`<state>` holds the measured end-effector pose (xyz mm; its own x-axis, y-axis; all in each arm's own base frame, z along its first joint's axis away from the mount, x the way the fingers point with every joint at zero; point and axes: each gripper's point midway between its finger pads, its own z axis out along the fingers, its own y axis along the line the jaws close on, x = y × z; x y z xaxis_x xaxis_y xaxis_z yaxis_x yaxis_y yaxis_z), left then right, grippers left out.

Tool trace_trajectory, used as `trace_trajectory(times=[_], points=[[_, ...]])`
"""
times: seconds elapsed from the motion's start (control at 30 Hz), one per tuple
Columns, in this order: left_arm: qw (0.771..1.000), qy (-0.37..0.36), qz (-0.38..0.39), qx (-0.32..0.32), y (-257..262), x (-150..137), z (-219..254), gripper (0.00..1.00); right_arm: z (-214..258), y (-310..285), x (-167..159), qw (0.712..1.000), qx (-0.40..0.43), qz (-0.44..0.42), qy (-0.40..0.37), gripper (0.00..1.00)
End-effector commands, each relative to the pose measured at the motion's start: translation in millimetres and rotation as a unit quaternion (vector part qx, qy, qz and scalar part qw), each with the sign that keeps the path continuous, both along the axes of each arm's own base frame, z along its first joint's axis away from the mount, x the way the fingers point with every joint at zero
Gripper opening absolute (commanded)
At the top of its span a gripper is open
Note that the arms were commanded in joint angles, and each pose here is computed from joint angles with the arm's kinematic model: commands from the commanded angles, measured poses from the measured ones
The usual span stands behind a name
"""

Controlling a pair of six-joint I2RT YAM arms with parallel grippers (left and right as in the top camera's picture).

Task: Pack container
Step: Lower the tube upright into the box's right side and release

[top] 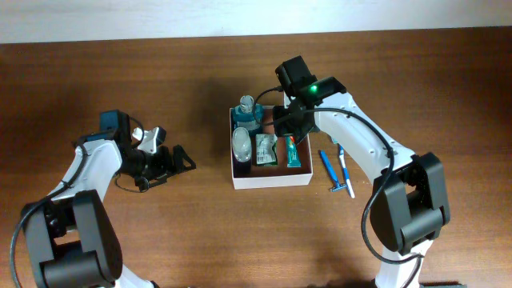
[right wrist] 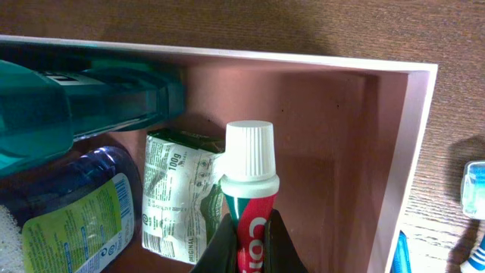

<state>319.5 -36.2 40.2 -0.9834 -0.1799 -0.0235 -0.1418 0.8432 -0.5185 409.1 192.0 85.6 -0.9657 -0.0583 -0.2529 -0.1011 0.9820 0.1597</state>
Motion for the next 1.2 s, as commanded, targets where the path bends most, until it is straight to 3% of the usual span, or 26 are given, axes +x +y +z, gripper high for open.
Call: trace_trajectory(times=[0.0,1.17], points=[[1.0,-0.013,-0.004,0.001,0.4,-0.1,6.5,0.99,-7.1,-0.9,-2.1,1.0,-0.011,-0.003,0.004,0.04],[1.0,-0.013,-0.003,0.001,0.6,0.0,6.5,0.99,-10.8,11.5,-0.6,1.0,-0.012,0.011,-0.006,0.05]])
